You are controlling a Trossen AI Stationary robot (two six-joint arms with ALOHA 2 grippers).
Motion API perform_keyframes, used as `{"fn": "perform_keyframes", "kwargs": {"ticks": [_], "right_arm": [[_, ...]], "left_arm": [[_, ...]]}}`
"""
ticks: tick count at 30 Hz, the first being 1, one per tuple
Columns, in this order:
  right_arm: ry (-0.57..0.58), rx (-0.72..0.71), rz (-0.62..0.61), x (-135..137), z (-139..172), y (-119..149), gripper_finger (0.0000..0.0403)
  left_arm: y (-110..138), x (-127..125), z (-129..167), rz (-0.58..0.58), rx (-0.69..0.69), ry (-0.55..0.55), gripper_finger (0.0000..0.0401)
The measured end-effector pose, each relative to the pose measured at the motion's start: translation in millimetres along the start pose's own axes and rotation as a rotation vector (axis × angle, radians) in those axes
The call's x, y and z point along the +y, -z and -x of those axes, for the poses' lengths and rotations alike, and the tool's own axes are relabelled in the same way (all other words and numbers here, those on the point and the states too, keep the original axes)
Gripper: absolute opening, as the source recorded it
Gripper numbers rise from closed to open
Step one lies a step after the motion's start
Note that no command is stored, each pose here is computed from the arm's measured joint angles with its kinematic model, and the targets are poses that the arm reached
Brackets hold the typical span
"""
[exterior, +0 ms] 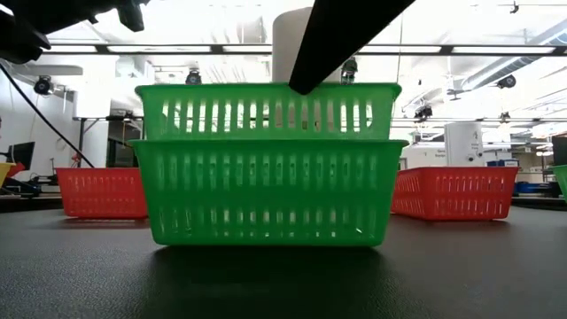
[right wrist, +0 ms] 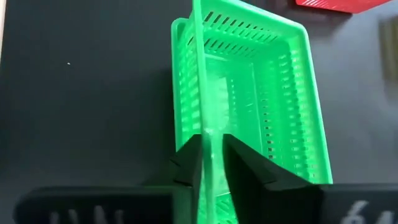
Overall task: Stack baskets by color
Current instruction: Stack the top green bin on the bottom left green bin, then stack the bottom left red bin on the top red bin
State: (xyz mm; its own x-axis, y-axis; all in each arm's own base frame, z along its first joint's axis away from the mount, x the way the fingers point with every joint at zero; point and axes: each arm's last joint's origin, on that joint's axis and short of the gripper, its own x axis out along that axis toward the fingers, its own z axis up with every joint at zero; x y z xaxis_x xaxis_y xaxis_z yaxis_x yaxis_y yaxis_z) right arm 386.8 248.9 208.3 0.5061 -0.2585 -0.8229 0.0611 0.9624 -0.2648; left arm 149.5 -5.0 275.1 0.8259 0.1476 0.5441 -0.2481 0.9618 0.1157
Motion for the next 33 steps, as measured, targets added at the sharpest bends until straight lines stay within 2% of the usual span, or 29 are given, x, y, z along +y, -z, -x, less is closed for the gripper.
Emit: {"fn": "perform_keyframes", "kwargs": {"ticks": [5, 10, 19, 25, 29, 33], "right_arm": [[0.0, -0.001, 0.007, -2, 4, -1, 0.0119], [-0.011, -0.022, -0.003, -5, 12, -4, 0.0143], [-0.012, -0.023, 0.047, -6, 13, -4, 0.0145], [-0.011, -0.054, 0.079, -14, 27, -4, 0.0143], [0.038, -0.091, 0.093, -21, 31, 6, 0.0142], [0.04, -0.154, 0.082, -33, 36, 23, 0.0143]], "left_arm": [[0, 0, 0, 0.0, 0.0, 0.0, 0.0], [0, 0, 0, 0.001, -0.001, 0.0, 0.0], [0, 0, 0, 0.001, -0.003, -0.001, 0.0], [-1, 0, 0, -0.023, -0.006, -0.002, 0.0], [-1, 0, 0, -0.022, -0.012, -0.004, 0.0], [-2, 0, 0, -0.022, -0.016, -0.004, 0.0]]}}
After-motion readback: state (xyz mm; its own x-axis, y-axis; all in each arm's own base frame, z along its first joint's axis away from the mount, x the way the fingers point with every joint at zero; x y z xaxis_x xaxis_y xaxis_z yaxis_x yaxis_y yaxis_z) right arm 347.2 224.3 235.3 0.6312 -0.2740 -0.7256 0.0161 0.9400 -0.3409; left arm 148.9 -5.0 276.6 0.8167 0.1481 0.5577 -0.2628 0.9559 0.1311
